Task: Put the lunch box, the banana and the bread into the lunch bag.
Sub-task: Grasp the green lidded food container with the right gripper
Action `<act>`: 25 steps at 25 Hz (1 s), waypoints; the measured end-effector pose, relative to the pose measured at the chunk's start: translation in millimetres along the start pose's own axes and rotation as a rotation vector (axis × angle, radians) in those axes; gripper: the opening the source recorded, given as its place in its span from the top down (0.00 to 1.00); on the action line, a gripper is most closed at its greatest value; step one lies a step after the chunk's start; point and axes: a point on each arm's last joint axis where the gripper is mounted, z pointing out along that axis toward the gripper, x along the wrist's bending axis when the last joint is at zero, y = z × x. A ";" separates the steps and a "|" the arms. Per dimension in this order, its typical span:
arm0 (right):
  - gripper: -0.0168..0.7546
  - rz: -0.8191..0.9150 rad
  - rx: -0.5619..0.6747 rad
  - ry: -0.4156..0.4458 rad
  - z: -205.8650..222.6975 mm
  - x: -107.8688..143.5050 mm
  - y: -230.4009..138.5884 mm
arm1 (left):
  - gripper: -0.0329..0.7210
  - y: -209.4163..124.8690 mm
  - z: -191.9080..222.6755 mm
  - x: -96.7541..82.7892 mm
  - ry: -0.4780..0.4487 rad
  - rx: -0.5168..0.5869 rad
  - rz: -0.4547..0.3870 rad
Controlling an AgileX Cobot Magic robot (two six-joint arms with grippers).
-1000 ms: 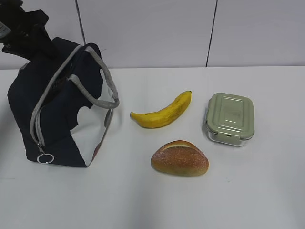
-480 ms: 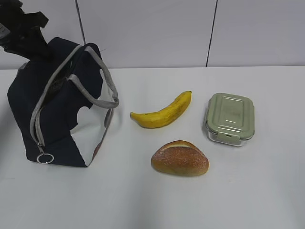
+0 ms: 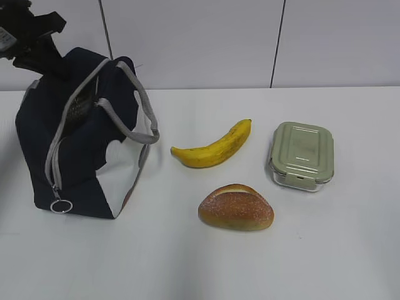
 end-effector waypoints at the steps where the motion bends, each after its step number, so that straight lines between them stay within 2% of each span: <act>1: 0.25 0.000 0.000 0.000 0.0 0.0 0.0 | 0.96 0.4 0.0 -1.3 -0.014 -0.005 -0.006; 7: 0.25 0.000 0.000 0.000 0.0 0.0 0.0 | 0.96 2.6 -0.2 -7.3 -0.081 -0.028 -0.032; 25: 0.25 0.009 -0.001 0.020 0.0 1.8 0.1 | 0.96 2.7 -0.2 -7.6 -0.083 -0.028 -0.033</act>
